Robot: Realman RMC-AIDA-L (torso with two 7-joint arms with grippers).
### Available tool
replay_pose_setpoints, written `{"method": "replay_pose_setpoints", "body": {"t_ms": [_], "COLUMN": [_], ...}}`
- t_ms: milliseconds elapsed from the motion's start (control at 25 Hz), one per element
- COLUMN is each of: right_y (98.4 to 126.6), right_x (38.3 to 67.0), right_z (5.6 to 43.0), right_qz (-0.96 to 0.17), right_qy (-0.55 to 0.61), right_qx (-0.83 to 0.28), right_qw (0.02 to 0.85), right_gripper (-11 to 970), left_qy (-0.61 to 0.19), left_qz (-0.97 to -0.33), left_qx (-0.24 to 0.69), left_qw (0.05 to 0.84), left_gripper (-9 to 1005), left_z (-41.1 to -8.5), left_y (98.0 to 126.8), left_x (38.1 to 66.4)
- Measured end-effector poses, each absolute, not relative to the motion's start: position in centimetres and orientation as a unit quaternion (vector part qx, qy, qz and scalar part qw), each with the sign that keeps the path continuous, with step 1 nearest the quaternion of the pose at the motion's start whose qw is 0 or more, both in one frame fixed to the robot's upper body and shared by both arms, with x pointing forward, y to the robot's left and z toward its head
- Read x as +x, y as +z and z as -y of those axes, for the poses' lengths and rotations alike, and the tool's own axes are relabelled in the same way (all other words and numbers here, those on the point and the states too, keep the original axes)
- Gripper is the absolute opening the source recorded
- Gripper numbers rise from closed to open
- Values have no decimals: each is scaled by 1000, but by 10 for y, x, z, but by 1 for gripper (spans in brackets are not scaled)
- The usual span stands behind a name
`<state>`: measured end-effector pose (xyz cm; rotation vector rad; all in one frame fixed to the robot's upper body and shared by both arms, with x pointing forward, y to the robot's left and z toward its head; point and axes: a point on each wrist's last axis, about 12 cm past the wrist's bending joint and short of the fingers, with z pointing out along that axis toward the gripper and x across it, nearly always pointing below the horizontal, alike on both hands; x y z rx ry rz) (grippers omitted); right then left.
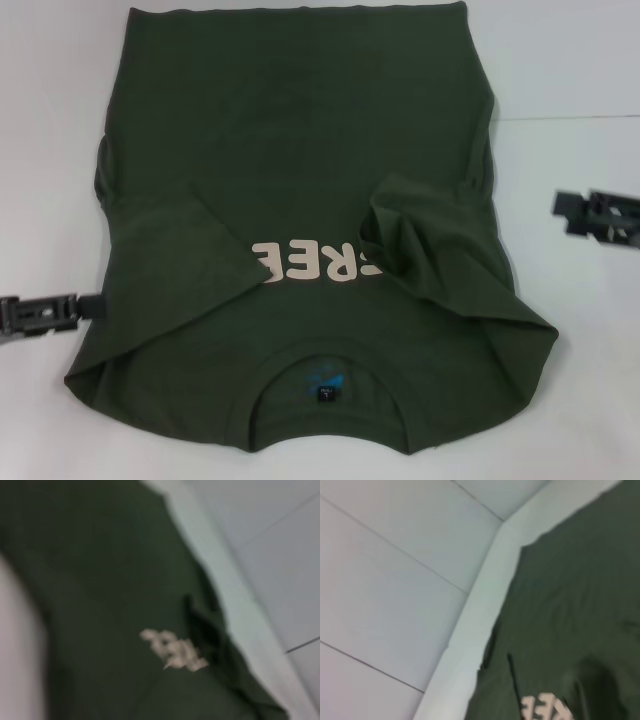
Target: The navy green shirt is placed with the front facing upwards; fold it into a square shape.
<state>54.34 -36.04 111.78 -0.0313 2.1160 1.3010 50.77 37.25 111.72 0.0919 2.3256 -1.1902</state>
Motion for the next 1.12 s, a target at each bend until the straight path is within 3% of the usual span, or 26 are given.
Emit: {"method": "replay_pose_setpoints", "body": {"t_ms": [160,280,680,1120], "right_y": [1103,1096,1089,1085], "right_x": [521,514,512,513], "right_z": [373,375,373,369], "right_qz": [-809,-809,-820,-825], "right_qy": [491,490,482,476], "right_qx": [12,16,12,10], "right_qw": [323,324,309,305], "right_gripper": [824,928,923,922], "left_qy": [-399,-374,-317,-320], "left_qz": [-889,-904,-934,-936], "left_qx": [14,12,4,5], "left_qw": [225,209,161,148], "left_gripper": [835,835,834,835], "left_z": [-379,-380,-373,-362], "left_y": [1114,1113,1102,1089], "left_x": [513,518,529,535]}}
